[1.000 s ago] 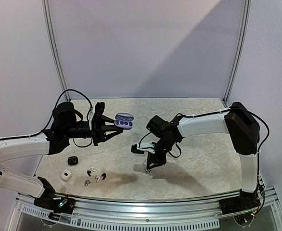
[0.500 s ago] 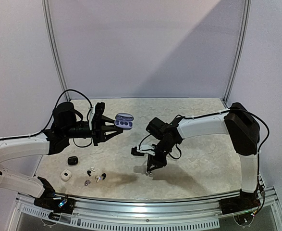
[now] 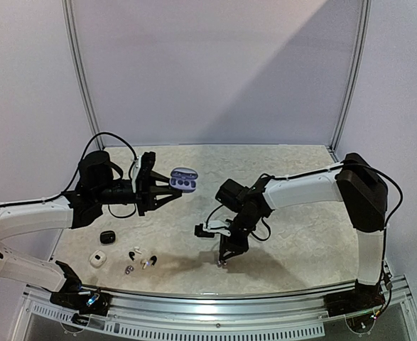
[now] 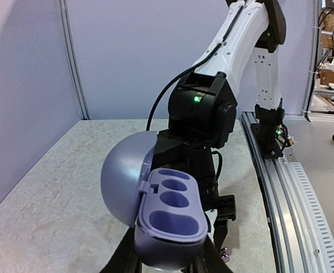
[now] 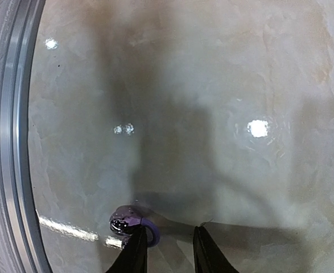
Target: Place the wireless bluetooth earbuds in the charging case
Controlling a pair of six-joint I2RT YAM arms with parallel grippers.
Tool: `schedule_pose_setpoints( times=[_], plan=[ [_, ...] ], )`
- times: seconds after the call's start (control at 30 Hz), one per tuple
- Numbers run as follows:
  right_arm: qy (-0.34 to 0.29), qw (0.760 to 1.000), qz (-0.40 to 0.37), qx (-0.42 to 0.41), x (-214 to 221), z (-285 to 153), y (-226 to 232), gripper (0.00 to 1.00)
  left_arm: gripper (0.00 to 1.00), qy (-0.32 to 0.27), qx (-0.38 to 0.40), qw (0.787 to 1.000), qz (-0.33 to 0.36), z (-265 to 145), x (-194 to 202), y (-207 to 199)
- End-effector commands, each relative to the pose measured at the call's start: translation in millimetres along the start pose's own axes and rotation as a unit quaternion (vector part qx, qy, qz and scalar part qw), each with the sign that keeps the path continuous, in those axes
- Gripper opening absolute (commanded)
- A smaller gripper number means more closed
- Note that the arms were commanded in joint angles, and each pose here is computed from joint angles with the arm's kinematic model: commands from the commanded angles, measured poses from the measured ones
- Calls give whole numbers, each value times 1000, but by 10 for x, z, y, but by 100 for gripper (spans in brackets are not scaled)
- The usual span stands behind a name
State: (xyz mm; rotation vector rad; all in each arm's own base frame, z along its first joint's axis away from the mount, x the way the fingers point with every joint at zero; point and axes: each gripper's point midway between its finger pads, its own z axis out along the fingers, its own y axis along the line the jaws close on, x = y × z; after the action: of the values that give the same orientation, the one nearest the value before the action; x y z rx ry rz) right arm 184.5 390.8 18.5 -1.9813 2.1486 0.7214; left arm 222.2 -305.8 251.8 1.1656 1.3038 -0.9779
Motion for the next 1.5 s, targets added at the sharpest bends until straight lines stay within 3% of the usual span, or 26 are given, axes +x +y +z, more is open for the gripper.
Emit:
schedule_pose_setpoints(
  times=[0.0, 1.27, 1.47],
  plan=[
    [7, 1000, 6, -17, 27, -18, 179, 29, 0, 3, 7, 1000, 7, 1, -4, -62],
    [36, 994, 33, -98, 190, 19, 682, 17, 0, 16, 7, 1000, 10, 13, 64, -53],
    [41, 993, 40, -107, 231, 41, 720, 7, 0, 16, 7, 1000, 11, 10, 69, -56]
  ],
)
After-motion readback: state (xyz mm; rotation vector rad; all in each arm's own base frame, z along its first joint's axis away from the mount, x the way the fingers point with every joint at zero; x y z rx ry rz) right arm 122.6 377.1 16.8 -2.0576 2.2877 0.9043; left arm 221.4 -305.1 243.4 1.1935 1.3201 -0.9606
